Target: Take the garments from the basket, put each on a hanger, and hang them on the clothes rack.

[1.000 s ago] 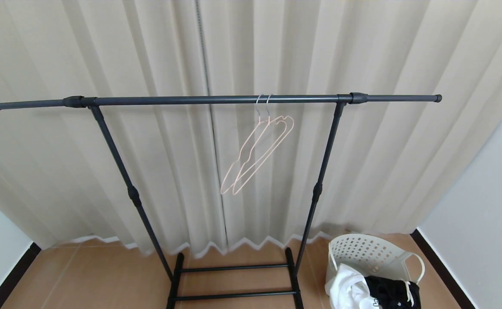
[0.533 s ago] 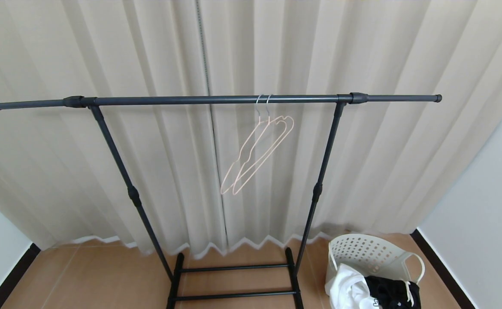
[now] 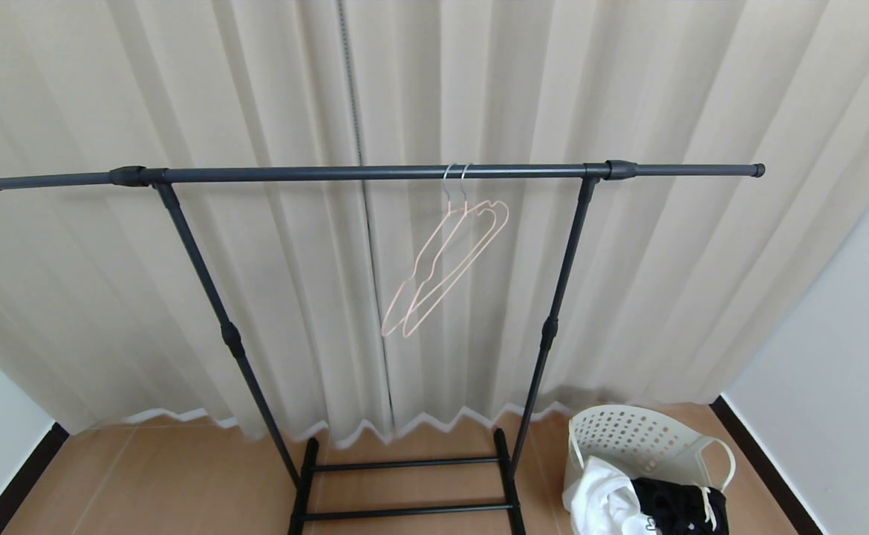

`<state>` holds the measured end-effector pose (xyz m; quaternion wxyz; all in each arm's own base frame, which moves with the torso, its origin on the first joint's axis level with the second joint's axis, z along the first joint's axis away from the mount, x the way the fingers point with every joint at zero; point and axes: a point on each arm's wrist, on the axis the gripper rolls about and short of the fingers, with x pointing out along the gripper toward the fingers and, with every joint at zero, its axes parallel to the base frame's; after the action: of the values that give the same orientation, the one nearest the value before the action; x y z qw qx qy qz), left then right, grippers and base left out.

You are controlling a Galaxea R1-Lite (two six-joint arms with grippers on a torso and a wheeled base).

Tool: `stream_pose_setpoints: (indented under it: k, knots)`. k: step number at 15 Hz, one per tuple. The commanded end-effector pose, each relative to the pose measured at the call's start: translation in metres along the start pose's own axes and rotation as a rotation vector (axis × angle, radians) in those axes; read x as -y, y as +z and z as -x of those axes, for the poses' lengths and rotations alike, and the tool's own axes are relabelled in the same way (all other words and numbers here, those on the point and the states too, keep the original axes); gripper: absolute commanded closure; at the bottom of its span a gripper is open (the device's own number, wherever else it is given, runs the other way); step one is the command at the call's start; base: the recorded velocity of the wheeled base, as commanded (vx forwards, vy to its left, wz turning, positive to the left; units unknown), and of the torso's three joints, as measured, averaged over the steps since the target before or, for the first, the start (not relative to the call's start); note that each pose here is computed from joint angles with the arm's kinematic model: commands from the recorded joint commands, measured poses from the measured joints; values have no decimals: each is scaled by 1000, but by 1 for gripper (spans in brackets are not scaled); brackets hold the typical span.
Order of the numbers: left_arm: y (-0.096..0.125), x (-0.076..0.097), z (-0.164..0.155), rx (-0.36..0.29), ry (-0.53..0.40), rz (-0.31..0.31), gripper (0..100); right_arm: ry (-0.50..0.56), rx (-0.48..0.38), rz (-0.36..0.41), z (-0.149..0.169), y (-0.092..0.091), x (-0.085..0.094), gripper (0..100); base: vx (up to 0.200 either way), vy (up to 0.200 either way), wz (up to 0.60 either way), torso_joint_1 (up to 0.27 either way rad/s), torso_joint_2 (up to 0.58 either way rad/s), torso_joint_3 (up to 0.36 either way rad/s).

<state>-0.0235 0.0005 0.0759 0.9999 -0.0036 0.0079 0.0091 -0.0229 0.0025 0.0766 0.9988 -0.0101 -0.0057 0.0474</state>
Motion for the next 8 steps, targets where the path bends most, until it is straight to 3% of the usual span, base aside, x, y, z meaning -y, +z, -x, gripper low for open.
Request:
stream_pose_setpoints:
  k: [1,4,8]
  knots:
    - [0,0,0,-1,2,5,0,0,0,0,0,0,0,0,0,0,0,0,0,0]
    - [0,0,0,-2,5,6,0,0,0,0,0,0,0,0,0,0,0,-35,59,37]
    - [0,0,0,-2,6,9,0,0,2,1,0,0,0,0,0,0,0,-138,334,184]
